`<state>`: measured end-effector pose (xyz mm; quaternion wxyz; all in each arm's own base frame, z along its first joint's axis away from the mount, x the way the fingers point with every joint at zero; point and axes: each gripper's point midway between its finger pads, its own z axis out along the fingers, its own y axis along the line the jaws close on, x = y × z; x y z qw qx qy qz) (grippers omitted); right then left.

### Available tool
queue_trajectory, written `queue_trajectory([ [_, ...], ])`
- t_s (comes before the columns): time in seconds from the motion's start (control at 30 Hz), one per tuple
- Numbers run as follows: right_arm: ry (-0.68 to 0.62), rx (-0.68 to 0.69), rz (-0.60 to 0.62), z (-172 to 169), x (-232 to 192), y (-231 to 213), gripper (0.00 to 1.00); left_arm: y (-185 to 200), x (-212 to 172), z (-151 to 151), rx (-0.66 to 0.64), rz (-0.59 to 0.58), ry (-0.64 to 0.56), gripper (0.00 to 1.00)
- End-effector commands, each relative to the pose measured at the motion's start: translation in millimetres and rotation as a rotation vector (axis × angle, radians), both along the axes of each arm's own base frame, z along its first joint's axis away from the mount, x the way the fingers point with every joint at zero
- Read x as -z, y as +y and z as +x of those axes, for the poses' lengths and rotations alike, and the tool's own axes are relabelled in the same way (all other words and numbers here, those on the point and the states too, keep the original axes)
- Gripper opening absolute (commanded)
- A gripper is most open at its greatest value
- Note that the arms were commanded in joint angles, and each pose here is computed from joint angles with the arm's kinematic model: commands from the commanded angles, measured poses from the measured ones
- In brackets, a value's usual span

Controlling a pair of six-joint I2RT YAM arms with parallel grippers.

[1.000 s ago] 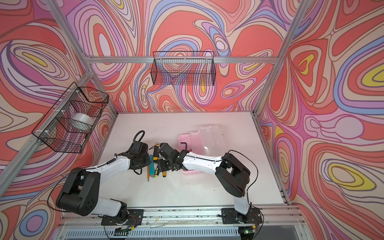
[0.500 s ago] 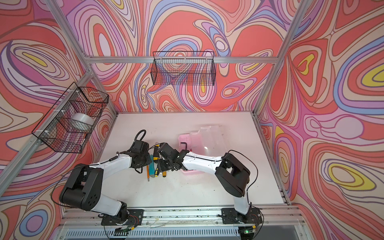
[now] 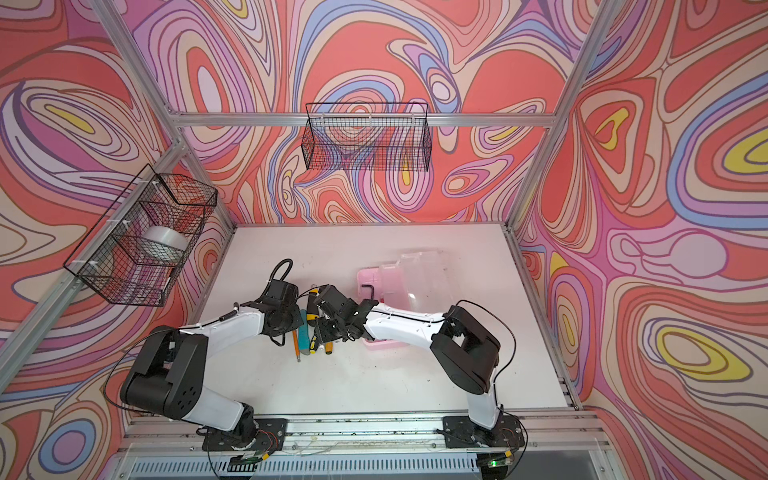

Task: Pack the tool kit
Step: 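Close the left gripper on the orange-handled hex key, then carry the orange hex key over the box while the right gripper returns beside it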

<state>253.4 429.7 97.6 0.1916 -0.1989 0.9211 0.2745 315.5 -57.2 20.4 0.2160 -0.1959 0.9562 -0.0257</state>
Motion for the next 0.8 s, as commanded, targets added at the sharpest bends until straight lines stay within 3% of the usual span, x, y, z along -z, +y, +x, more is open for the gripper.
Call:
queue_trajectory([
  [0.0,-0.003,-0.002,-0.01,2.6,4.8,3.5,0.5,6.2,-3.5,2.4,0.006,0.041,0.019,0.02],
  [0.27,-0.033,0.014,0.014,8.3,-8.4,1.4,0.5,10.8,-53.5,3.8,0.013,0.057,-0.061,0.0],
  [0.4,-0.059,0.079,0.065,18.7,-31.4,-15.4,0.5,-4.5,-94.3,4.3,0.026,-0.047,-0.155,0.0],
  [0.57,-0.145,0.193,0.108,30.0,-71.9,-52.9,0.5,-53.1,-144.2,10.3,0.09,-0.156,-0.287,0.0],
  [0.77,-0.259,0.311,0.045,51.7,-108.6,-115.7,0.51,-144.5,-177.9,27.6,0.222,-0.314,-0.379,0.0],
])
